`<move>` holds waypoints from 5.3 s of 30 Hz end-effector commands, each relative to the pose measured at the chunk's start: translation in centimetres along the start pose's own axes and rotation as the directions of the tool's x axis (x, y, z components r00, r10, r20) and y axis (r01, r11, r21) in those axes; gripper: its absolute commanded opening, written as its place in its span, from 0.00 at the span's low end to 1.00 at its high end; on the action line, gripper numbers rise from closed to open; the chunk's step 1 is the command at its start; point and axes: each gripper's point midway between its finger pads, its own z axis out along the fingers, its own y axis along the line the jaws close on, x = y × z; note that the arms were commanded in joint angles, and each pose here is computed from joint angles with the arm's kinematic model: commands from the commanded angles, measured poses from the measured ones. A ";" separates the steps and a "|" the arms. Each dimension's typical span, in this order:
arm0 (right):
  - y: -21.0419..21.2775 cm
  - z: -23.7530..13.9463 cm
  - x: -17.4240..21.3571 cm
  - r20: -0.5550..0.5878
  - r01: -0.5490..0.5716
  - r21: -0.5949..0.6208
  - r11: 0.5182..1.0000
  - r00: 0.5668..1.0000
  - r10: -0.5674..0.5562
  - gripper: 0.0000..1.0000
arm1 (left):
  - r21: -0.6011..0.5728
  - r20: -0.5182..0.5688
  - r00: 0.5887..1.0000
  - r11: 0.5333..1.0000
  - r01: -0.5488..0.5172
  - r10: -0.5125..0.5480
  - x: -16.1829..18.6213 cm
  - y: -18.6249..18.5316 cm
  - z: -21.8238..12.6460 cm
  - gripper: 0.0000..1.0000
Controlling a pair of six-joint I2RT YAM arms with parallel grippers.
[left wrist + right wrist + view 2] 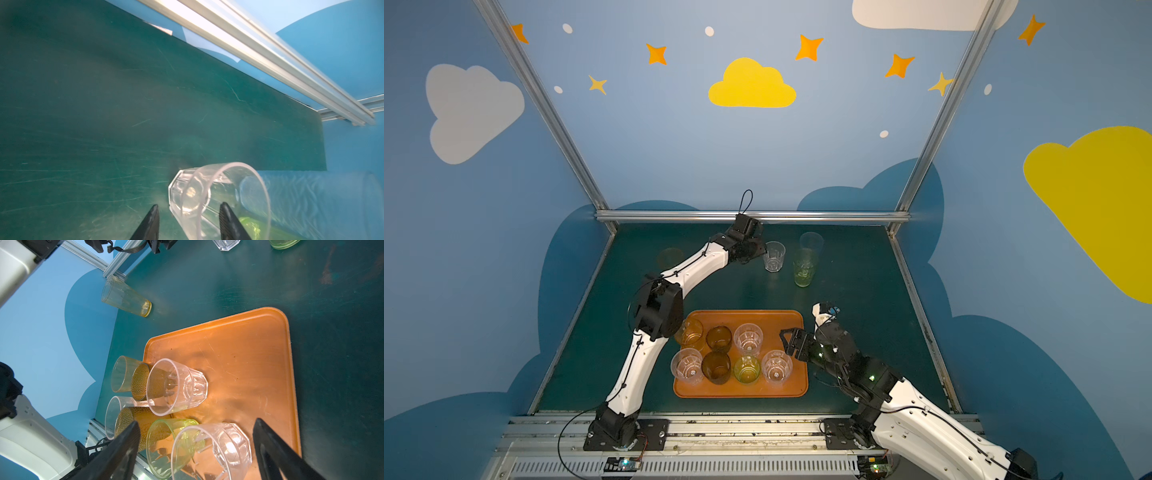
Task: Place the glasses into the tray
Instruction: 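Reach left gripper to the clear faceted glass beyond the tray and close on it, then lift the clear faceted glass with left gripper and carry it toward the tray, then lower the clear glass onto the tray's far corner while right gripper draws back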
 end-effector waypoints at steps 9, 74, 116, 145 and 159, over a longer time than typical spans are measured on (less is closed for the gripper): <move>-1.1 -0.2 0.0 0.017 -0.019 0.037 0.999 1.000 0.018 0.84 | -0.058 -0.035 0.999 0.998 -0.008 0.006 0.6 1.4 2.1 0.40; -0.3 -2.2 -4.0 0.091 0.033 0.099 0.995 0.995 -0.042 0.84 | 0.074 0.115 0.966 0.968 -0.241 0.231 6.1 -1.2 -22.8 0.04; -6.5 -2.7 -5.4 0.007 -0.194 0.082 0.978 0.981 0.194 0.84 | 0.110 -0.148 0.859 0.871 -0.478 0.490 20.0 -4.4 -21.1 0.04; -7.5 -2.9 -4.2 0.010 -0.220 0.103 0.970 0.975 0.220 0.84 | 0.063 -0.258 0.813 0.849 -0.524 0.521 23.7 -3.0 -19.7 0.04; -7.8 -3.1 -3.5 0.017 -0.238 0.095 0.967 0.971 0.237 0.84 | 0.012 -0.292 0.794 0.833 -0.554 0.533 24.6 -2.3 -18.5 0.20</move>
